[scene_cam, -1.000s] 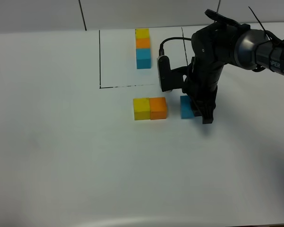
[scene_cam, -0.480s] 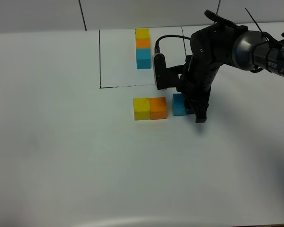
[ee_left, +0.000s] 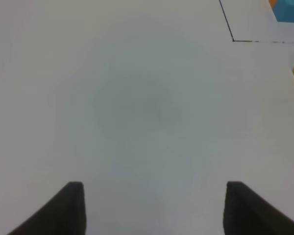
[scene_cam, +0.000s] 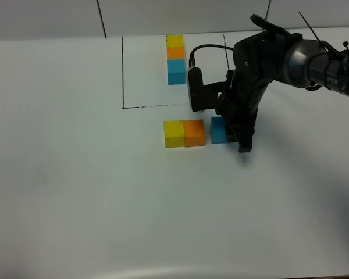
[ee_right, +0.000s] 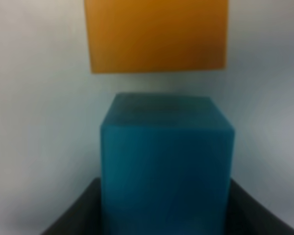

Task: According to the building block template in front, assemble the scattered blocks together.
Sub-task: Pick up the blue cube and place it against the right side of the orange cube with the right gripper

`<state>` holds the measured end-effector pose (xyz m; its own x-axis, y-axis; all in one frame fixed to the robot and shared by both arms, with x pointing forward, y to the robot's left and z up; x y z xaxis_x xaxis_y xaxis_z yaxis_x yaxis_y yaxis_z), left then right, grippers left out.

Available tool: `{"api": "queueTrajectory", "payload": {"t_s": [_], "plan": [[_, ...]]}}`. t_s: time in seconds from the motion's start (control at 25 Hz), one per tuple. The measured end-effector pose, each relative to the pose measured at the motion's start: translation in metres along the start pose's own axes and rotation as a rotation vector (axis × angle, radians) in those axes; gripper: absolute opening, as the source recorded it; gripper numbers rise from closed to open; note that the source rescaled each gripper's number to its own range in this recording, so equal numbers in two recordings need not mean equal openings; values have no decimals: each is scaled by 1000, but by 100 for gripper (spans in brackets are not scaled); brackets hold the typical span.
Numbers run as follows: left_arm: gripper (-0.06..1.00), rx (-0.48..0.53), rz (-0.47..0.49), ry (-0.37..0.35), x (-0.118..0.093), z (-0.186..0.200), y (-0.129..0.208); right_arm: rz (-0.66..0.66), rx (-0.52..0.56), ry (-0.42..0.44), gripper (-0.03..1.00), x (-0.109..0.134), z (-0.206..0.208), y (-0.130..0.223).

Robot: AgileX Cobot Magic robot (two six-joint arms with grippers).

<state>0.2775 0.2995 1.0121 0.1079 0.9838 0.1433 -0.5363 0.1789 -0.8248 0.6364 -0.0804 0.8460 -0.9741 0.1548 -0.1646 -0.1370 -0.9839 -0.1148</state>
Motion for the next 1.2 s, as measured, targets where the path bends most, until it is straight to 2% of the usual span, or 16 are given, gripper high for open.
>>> {"api": "queueTrajectory", "payload": {"t_s": [0.4, 0.72, 1.2], "plan": [[35, 0, 0, 0, 0, 0, 0, 11, -5, -8, 1, 0, -4, -2], [35, 0, 0, 0, 0, 0, 0, -28, -69, -37, 1, 4, -6, -12], [35, 0, 0, 0, 0, 0, 0, -26, -70, -38, 1, 4, -7, -12]]}}
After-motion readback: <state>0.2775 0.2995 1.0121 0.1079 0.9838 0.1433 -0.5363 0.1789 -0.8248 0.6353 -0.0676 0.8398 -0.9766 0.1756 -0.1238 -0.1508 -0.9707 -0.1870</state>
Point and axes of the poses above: a point on each arm's last joint axis where the gripper is mounted, z pointing back along that axis away from the gripper, x along the wrist's bending axis when the last joint is at zero, y = z × x, the point moved 6 cm from there along -z, pointing out along that axis toward the gripper, and after that the axes turned 14 degrees about -z, right-handed, at the moved point
